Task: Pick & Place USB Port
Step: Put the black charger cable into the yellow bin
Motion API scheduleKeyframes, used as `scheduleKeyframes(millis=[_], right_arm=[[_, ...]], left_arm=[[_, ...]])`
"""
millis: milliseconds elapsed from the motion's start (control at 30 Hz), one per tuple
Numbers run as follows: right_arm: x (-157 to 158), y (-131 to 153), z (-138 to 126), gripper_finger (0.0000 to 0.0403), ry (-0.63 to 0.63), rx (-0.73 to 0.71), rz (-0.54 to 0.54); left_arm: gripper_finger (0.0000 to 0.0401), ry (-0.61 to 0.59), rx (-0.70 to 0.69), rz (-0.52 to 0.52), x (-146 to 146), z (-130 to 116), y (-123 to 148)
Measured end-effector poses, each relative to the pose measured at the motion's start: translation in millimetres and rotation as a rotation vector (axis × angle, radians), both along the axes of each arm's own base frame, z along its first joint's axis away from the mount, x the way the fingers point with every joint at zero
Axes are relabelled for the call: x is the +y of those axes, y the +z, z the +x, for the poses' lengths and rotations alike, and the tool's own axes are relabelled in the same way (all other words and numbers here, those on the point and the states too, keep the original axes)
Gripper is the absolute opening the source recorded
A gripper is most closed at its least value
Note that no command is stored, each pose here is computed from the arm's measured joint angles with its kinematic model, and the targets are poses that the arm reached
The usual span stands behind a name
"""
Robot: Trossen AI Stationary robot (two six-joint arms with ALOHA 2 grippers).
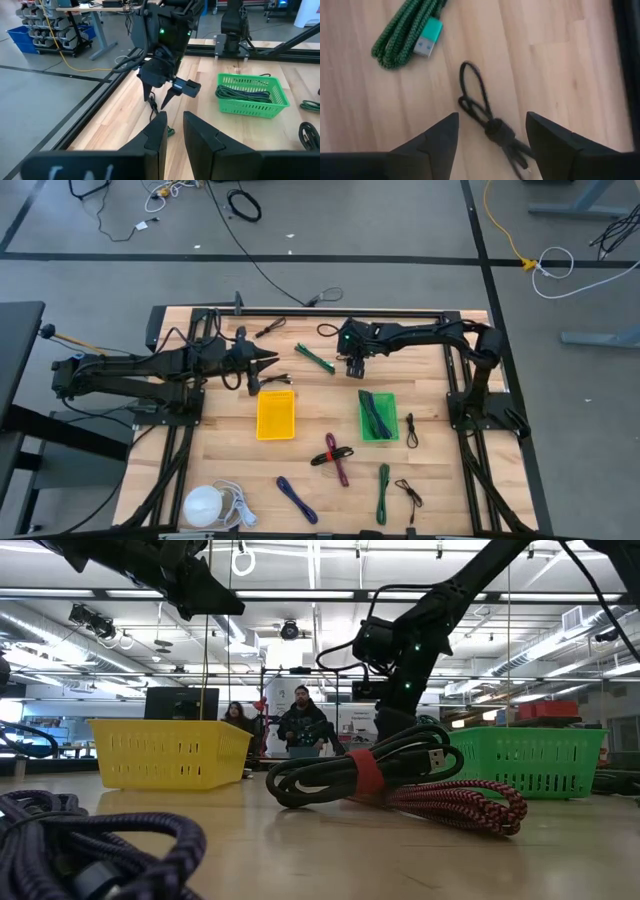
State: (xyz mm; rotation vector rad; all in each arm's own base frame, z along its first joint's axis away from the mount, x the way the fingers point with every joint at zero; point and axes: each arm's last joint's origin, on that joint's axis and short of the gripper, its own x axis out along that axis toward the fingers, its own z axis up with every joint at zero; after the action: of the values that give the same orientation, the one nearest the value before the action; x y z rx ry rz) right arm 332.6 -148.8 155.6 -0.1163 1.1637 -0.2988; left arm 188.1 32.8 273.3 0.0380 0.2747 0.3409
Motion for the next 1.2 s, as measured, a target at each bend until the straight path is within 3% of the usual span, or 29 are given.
scheduleKeyframes(millis=[600, 700, 900, 1200], right_arm=[[0, -26, 1, 0.0223, 0.033, 0.049, 0.005], [1, -27, 1, 0.0182, 0.024, 0.047, 0.016], [2, -28, 0, 0.0019, 0.042, 0.051, 0.056], [4, -16, 0, 0.0004, -0.003, 0.022, 0.043]], left_arm=[[0.0069, -0.004, 0.011, -0.004, 0, 0, -1], [0.0069, -0.003, 0.011, -0.005, 0, 0, -1], [0.0069, -0.003, 0.011, -0.005, 0, 0, -1], [0.0069, 0.000, 0.006, -0.018, 0, 0, -1]])
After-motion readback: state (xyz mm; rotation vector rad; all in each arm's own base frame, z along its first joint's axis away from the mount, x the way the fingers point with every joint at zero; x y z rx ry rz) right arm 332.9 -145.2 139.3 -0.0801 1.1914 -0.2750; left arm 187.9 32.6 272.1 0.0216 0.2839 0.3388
